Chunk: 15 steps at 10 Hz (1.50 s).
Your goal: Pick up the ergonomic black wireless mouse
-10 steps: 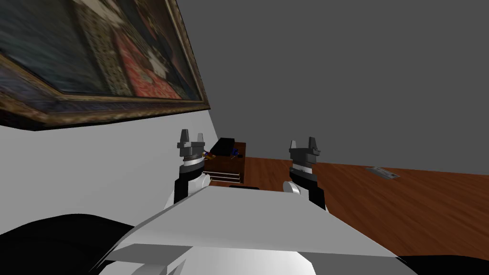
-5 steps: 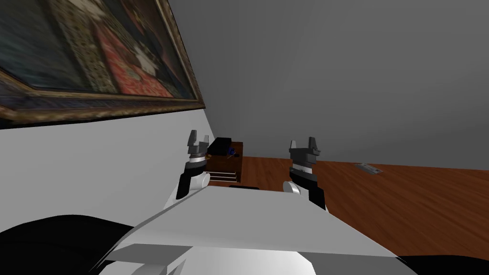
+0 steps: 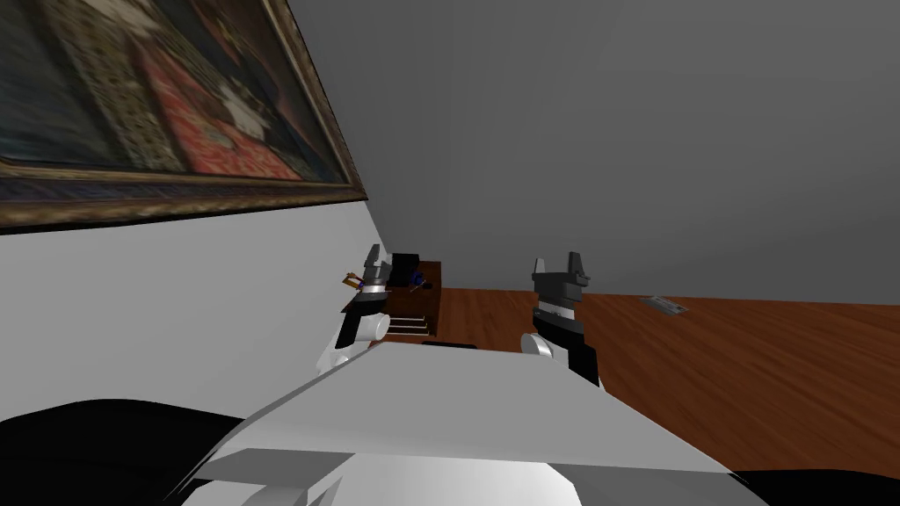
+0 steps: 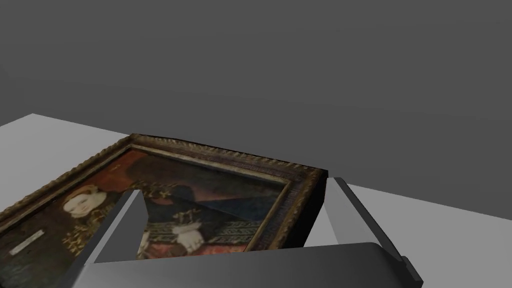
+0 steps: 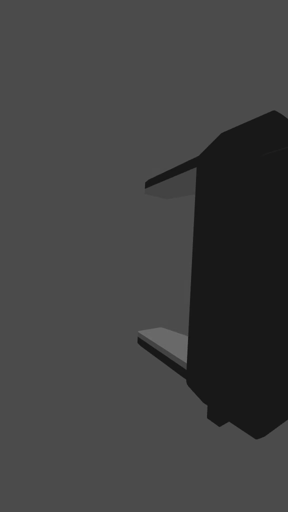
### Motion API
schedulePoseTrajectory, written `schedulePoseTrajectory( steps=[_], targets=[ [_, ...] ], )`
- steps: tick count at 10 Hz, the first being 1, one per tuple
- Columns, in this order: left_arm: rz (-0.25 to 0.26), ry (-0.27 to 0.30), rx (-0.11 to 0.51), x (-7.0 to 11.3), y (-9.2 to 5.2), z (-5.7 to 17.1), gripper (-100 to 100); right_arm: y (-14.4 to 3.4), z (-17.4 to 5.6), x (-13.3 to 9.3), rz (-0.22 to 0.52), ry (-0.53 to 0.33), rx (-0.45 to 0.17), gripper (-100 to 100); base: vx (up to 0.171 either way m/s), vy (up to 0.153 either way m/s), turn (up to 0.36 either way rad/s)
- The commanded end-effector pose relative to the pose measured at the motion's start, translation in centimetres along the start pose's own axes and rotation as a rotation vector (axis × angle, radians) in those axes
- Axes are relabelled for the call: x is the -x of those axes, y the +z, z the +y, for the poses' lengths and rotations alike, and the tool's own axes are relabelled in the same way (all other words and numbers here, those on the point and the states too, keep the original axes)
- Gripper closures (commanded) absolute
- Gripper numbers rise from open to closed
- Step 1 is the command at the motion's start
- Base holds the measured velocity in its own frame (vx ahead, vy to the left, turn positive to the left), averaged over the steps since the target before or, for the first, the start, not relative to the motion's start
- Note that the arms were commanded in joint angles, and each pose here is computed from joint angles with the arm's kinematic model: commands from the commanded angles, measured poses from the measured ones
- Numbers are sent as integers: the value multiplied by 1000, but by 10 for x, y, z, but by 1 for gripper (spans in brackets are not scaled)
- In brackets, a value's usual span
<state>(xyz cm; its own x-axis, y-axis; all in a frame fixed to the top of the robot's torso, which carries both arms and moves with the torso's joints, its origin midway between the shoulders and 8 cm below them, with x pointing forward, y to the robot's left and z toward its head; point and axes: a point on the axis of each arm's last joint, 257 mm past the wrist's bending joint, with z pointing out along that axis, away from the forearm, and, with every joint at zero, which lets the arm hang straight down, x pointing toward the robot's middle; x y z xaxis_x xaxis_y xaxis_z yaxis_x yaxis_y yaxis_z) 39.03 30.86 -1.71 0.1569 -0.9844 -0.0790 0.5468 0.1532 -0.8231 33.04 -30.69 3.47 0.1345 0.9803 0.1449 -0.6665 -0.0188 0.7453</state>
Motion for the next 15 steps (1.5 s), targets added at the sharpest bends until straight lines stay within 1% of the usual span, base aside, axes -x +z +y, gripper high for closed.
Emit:
schedulePoseTrajectory(
  steps=[1,2,3,4,5,6,7,8,9,10,11,12,13,14,15],
  targets=[
    [7,9,57,1,0,25,-100,0,0,0,0,0,0,0,2,-90,-25],
    [14,17,105,1,2,46,-100,0,0,0,0,0,0,0,2,-128,-42],
    [14,18,120,1,-1,52,-100,0,0,0,0,0,0,0,10,-92,2],
    [23,25,164,0,1,69,-100,0,0,0,0,0,0,0,38,-82,-9],
    [22,27,181,1,-2,78,-100,0,0,0,0,0,0,0,37,-58,-6],
    [34,34,225,-1,0,94,-100,0,0,0,0,0,0,0,32,-62,-9],
    [32,36,245,1,-4,104,-100,0,0,0,0,0,0,0,25,-62,-7],
    [46,44,297,-1,-4,123,-100,0,0,0,0,0,0,0,25,-75,-5],
    [44,46,313,0,-8,131,-100,0,0,0,0,0,0,0,26,-68,-1],
    [58,55,372,0,-11,153,-100,0,0,0,0,0,0,0,46,-80,0],
    [58,56,384,0,-13,158,-100,0,0,0,0,0,0,0,43,-63,5],
    [74,65,439,-1,-16,178,-100,0,0,0,0,0,0,0,49,-65,1],
    [73,67,457,1,-20,185,-100,0,0,0,0,0,0,0,43,-52,3],
    [89,76,500,0,-22,201,-100,0,0,0,0,0,0,0,60,-63,7],
    [90,77,532,1,-29,213,-100,0,0,0,0,0,0,0,51,-58,5]
  ],
)
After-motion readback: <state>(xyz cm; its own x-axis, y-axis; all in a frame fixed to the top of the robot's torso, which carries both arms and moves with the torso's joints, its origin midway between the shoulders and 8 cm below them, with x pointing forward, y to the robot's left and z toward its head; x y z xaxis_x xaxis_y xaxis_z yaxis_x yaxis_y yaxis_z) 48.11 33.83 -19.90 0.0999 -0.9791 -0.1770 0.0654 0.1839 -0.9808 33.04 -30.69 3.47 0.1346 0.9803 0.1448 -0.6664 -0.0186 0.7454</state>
